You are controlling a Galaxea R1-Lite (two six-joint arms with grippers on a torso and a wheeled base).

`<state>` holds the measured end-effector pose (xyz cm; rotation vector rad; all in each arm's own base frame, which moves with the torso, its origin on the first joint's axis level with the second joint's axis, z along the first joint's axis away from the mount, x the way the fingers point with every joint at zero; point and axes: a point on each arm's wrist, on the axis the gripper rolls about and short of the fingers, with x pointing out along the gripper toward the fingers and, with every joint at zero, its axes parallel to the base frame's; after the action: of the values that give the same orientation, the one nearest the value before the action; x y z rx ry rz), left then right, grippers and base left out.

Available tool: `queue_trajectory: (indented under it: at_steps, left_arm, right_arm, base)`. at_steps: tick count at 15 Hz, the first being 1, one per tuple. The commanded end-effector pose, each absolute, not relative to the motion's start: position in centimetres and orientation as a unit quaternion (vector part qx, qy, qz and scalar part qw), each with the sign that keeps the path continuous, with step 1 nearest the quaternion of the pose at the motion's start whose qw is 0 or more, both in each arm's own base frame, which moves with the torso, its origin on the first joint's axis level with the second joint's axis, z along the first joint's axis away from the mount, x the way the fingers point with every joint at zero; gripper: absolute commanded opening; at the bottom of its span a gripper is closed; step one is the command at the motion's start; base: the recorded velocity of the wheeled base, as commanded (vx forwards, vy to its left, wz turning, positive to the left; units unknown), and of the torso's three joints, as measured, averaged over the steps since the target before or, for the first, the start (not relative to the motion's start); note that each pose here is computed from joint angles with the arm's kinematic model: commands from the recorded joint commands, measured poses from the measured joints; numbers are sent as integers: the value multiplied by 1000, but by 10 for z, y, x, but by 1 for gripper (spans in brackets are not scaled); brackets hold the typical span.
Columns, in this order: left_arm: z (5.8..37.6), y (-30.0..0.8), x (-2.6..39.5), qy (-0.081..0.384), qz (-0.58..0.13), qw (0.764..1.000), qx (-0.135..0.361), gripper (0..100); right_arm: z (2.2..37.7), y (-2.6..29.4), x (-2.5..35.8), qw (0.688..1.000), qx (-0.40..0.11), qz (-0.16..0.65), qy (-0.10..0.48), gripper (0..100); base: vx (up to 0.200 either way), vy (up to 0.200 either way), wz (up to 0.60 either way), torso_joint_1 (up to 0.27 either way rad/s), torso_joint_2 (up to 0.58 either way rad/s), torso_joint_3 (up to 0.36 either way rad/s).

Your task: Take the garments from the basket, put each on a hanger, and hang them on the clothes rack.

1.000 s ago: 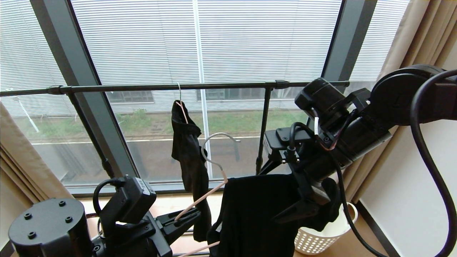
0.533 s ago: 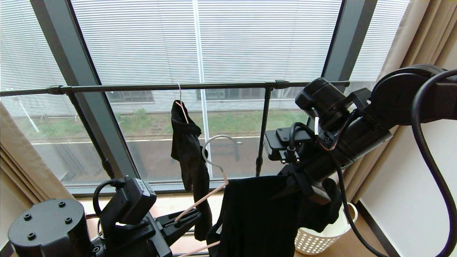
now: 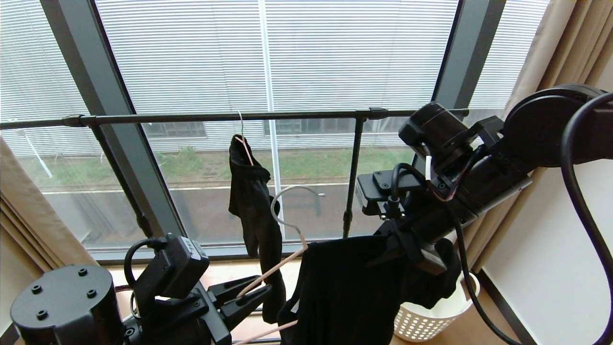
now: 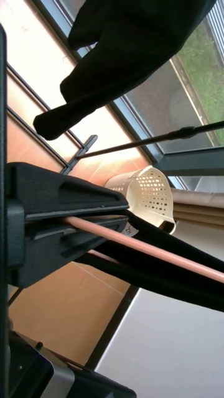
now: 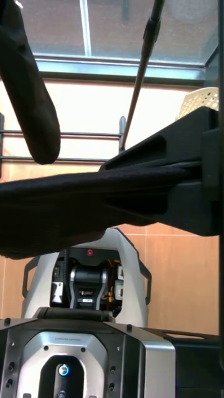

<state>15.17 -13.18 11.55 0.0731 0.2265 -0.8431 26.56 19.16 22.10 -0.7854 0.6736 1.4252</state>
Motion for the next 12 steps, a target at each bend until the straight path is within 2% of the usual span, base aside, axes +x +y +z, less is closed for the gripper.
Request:
queue_trajectory:
  at_steps: [1, 3, 7, 10, 12]
  left_arm:
    - [114, -132, 152, 113, -408, 905, 37, 100]
    - [116, -130, 151, 108, -407, 906, 36, 100]
    - [140, -106, 158, 55, -400, 915, 4, 100]
    - [147, -77, 176, 77, -414, 903, -88, 100]
    - [137, -63, 201, 119, -401, 898, -136, 100]
  right_arm:
    - [224, 190, 263, 638, -344, 624, 291, 0]
    - [225, 184, 262, 642, -342, 620, 294, 0]
    - [220, 172, 259, 644, -332, 617, 308, 0]
    - [224, 167, 256, 648, -332, 615, 303, 0]
    - [231, 164, 249, 650, -323, 624, 290, 0]
  base:
    - [0, 0, 0, 0, 0, 0]
    - [0, 0, 0, 0, 0, 0]
    - [0, 0, 0, 0, 0, 0]
    - [0, 0, 0, 0, 0, 0]
    - [0, 0, 0, 0, 0, 0]
